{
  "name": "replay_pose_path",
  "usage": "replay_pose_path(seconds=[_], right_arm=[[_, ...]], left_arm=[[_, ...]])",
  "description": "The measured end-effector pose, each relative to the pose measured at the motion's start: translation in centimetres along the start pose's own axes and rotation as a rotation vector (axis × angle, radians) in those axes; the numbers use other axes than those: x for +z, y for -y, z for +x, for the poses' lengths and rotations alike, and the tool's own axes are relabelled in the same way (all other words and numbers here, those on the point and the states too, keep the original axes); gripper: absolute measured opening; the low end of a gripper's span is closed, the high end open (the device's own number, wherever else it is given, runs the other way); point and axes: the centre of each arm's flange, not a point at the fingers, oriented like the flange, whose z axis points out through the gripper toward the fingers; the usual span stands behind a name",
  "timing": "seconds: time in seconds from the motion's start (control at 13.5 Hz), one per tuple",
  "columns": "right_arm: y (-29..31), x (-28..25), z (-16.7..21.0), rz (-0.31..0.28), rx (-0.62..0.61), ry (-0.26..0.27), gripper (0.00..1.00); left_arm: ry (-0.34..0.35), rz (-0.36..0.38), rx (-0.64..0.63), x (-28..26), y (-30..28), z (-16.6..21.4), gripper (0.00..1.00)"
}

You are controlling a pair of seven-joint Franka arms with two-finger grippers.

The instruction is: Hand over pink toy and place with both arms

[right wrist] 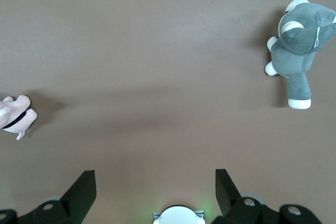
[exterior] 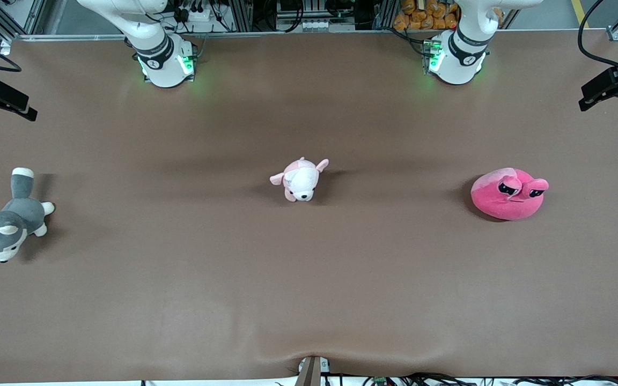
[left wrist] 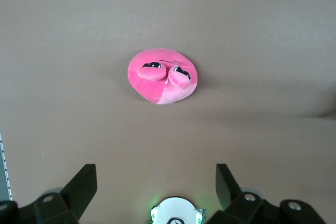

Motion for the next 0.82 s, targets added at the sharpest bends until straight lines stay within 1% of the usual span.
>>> replay_pose_path(seconds=[0.52,0.67,0.82], right_arm=[[0.0,0.0,0.0,0.000,0.000,0.000,1.00],[0.0,0.0,0.0,0.000,0.000,0.000,1.00],[0.0,0.0,0.0,0.000,0.001,0.000,1.00]], left_arm=[[0.003,0.003,-0.013,0.2,0.2,0.1,1.00],[0.008,0.004,-0.064,0.4,0.9,0.3,1.00],[0.012,0.004,-0.152,0.7,1.4,0.5,1.00]])
